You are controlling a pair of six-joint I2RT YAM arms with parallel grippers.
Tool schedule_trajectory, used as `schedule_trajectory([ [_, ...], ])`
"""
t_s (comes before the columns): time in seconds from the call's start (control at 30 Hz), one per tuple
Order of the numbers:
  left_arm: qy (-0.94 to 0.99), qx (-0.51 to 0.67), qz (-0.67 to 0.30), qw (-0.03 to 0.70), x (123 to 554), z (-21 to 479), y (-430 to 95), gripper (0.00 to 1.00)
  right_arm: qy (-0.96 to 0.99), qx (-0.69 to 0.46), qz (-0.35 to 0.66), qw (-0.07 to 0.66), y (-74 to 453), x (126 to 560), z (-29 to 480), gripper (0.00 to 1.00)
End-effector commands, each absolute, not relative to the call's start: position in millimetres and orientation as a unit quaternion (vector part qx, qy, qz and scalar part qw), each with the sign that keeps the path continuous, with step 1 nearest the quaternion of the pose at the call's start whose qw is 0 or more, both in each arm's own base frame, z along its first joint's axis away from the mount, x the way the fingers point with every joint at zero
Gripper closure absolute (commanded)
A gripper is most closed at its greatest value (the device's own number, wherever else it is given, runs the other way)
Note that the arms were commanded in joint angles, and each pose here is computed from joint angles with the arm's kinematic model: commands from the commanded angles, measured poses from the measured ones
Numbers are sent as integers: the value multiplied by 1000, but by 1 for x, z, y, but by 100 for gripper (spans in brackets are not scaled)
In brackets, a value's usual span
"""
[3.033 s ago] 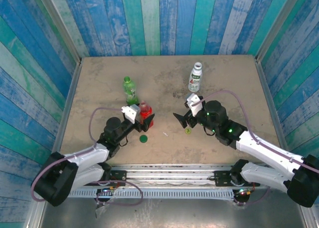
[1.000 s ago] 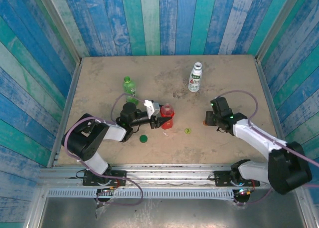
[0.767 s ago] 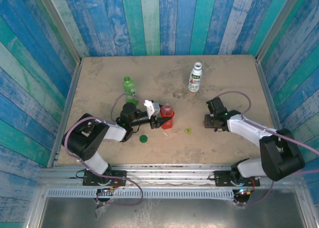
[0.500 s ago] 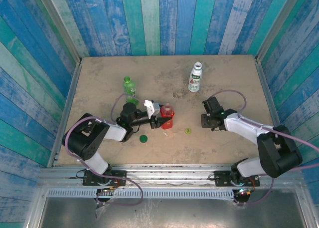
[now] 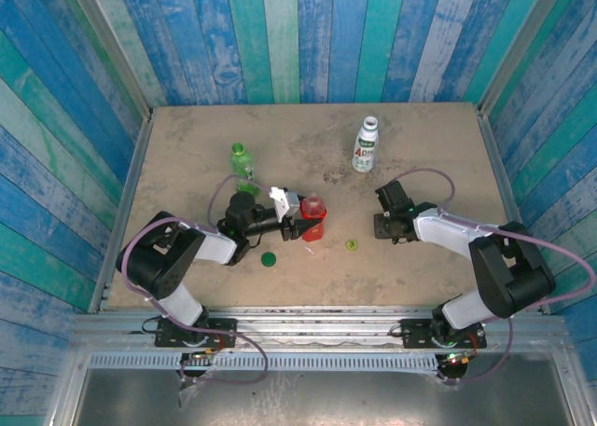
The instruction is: Screw on the bottle caps
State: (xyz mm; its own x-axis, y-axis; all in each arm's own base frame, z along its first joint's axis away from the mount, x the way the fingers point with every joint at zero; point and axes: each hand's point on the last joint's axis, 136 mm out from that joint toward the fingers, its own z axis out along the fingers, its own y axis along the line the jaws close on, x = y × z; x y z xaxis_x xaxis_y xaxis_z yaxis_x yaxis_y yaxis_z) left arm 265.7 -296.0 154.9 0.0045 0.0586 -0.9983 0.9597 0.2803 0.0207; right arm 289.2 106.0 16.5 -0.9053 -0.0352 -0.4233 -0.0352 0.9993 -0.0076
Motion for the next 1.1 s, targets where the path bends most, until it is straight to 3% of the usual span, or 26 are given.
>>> schedule_trajectory([
  [0.0, 601, 445, -410, 522, 263, 131, -297, 39, 975, -20, 6, 221, 111, 294, 19, 62],
  [0.23, 602, 446, -408, 522, 264, 131, -297, 39, 976, -25, 13, 218, 114, 292, 23, 71],
  [0.47, 604, 448, -404, 521, 263, 131, -296, 39, 975, -59, 19, 214, 124, 283, 49, 70],
  [1.07, 608, 449, -402, 516, 265, 126, -297, 39, 920, -203, 126, 310, 237, 268, 207, 72],
])
